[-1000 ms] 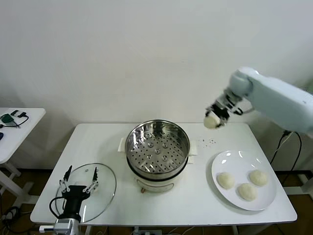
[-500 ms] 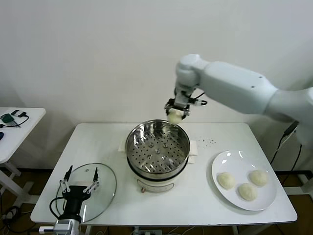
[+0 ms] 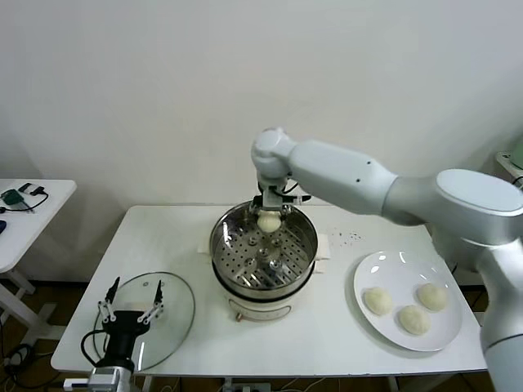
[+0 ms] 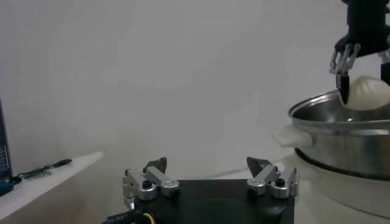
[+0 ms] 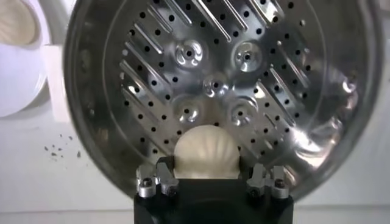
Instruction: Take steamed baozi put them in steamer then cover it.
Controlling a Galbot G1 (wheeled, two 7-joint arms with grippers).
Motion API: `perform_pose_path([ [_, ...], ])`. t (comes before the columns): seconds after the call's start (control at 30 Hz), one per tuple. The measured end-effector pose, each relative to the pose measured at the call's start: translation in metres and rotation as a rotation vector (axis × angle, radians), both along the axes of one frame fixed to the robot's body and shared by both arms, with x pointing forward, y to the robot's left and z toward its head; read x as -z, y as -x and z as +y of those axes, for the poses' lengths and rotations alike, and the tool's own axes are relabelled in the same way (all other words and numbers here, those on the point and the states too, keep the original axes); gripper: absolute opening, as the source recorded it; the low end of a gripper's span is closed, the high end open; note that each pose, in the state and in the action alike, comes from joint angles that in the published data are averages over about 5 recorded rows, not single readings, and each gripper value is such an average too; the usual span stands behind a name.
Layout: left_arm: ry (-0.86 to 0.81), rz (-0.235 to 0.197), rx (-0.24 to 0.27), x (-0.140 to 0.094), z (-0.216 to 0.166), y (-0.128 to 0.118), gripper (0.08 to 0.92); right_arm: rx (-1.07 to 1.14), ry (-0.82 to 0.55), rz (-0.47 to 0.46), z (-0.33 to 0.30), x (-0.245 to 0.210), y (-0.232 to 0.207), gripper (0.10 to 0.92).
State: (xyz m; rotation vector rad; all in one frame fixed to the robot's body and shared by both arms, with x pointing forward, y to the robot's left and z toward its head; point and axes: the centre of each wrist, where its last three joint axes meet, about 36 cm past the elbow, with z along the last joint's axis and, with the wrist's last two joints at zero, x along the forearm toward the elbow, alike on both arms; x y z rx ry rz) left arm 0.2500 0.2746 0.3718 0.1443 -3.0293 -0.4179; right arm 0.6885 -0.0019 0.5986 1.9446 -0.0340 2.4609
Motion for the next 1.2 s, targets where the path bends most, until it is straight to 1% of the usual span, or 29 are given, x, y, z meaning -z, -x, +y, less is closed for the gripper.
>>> perform_pose_path([
  [0.13, -0.001, 0.005, -0.002, 0.001, 0.001, 0.002, 0.823, -0.002, 0.001, -0.005, 0.002, 0.003, -0.001, 0.79],
  [0.2, -0.001, 0.006, -0.001, 0.001, 0.001, 0.002, 0.823, -0.003, 0.001, -0.006, 0.002, 0.003, -0.001, 0.812],
  [0.47, -0.001, 0.002, -0.002, 0.0, 0.0, 0.002, 0.823, -0.002, -0.005, -0.008, -0.006, -0.009, -0.001, 0.823],
  [0.63, -0.001, 0.005, 0.001, 0.0, -0.001, 0.003, 0.823, 0.014, -0.035, -0.019, -0.023, -0.033, 0.001, 0.823],
  [0.77, -0.004, 0.006, 0.004, -0.001, -0.002, 0.004, 0.823, 0.067, -0.096, -0.037, -0.051, -0.057, 0.002, 0.823],
  [0.93, -0.006, 0.007, 0.008, -0.002, -0.003, 0.006, 0.823, 0.239, -0.214, -0.045, -0.1, -0.081, 0.008, 0.823],
  [1.07, -0.007, 0.008, 0.012, -0.003, -0.004, 0.008, 0.823, 0.467, -0.297, -0.025, -0.147, -0.092, 0.015, 0.823],
  [1.2, -0.007, 0.009, 0.014, -0.004, -0.003, 0.011, 0.823, 0.719, -0.351, 0.017, -0.197, -0.092, 0.023, 0.823],
])
